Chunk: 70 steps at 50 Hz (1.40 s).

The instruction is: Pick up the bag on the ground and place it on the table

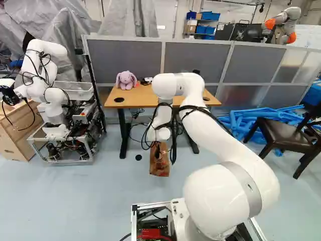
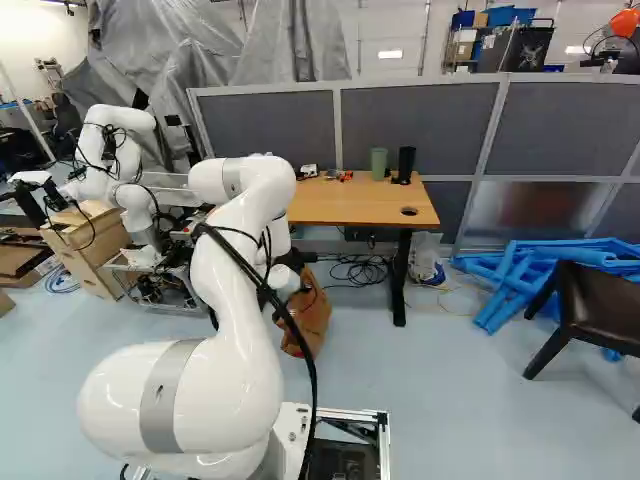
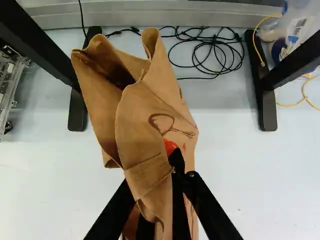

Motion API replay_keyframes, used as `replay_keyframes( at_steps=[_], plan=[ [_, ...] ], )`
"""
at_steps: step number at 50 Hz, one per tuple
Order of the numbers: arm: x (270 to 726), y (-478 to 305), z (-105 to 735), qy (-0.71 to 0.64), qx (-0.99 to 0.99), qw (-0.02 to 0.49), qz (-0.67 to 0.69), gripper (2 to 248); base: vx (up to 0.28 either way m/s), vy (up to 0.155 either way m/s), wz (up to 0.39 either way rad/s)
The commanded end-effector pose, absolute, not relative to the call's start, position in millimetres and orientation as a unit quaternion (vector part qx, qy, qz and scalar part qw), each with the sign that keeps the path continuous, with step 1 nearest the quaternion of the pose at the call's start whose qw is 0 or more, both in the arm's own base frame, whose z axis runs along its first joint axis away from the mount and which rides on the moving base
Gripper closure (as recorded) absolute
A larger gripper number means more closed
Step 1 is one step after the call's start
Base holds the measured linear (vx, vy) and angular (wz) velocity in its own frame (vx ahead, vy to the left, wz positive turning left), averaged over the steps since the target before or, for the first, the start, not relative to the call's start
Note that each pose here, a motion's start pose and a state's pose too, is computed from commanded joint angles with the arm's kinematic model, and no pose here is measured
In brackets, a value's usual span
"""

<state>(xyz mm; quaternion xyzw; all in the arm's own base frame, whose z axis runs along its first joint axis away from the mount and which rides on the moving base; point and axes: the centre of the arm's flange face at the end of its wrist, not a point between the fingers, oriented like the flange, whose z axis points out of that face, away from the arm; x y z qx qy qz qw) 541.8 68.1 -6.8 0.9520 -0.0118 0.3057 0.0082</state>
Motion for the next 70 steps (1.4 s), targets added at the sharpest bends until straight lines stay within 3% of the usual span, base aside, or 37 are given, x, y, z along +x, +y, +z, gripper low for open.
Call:
replay_keyframes(
  at_steps=[70],
  plan=[
    [501.6, 66.5, 96.6, -0.009, 0.948, 0.005, 0.318, 225, 0.000, 0.000, 0.000]
  ],
)
